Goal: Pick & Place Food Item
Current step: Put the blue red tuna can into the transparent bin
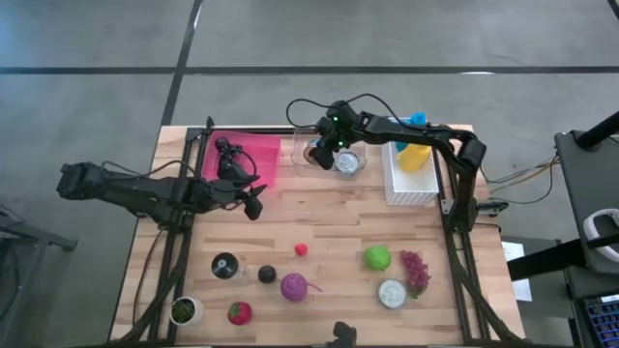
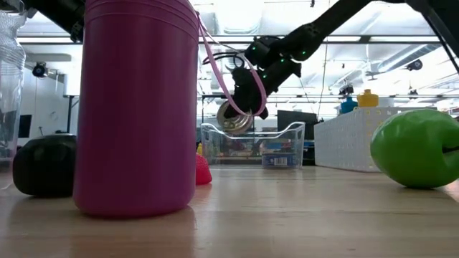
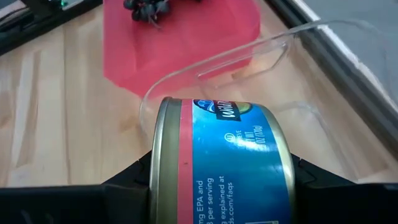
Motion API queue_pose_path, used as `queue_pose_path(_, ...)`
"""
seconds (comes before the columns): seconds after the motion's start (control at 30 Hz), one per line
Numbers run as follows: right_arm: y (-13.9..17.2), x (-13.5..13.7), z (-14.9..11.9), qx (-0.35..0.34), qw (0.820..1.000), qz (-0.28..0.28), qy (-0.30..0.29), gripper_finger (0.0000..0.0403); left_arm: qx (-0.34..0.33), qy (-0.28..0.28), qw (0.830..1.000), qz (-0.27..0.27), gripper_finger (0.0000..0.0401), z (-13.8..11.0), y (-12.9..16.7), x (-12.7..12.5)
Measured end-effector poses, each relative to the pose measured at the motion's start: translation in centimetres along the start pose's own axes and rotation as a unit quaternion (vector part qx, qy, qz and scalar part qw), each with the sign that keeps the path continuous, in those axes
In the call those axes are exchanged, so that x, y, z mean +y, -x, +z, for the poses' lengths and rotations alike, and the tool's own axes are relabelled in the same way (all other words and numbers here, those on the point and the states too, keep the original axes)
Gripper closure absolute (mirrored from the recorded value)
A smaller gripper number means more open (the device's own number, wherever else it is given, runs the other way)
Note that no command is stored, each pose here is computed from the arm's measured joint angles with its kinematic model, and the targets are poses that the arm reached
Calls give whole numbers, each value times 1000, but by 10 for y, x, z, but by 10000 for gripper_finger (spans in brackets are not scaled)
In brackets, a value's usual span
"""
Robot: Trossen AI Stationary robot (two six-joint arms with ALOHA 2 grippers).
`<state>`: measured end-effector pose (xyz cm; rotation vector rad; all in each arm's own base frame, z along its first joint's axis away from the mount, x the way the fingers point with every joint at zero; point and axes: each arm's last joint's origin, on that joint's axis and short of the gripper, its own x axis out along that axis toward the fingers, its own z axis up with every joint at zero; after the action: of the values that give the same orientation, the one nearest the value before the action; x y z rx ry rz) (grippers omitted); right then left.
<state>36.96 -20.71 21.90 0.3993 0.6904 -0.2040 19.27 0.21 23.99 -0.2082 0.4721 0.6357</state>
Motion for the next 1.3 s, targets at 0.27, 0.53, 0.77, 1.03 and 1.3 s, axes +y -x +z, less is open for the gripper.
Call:
queue_pose_path(0.27, -17, -16, -5, 24, 1000, -7, -1, 234, -1, 0, 1000, 0, 232, 0, 0, 0)
queue_pose_path(0.53, -24, -22, -10, 39, 999, -9, 2, 234, -1, 0, 1000, -1, 228, 0, 0, 0)
queue_pose_path(0.77, -33, -26, -19, 59, 998, -9, 5, 234, -1, 1, 1000, -1, 232, 0, 0, 0)
queue_pose_path(1.03, -41, -29, -26, 72, 997, -1, 1, 233, -1, 1, 1000, -1, 228, 0, 0, 0)
queue_pose_path(1.3, -46, -31, -31, 86, 996, 3, 1, 227, -1, 1, 1000, -1, 232, 0, 0, 0)
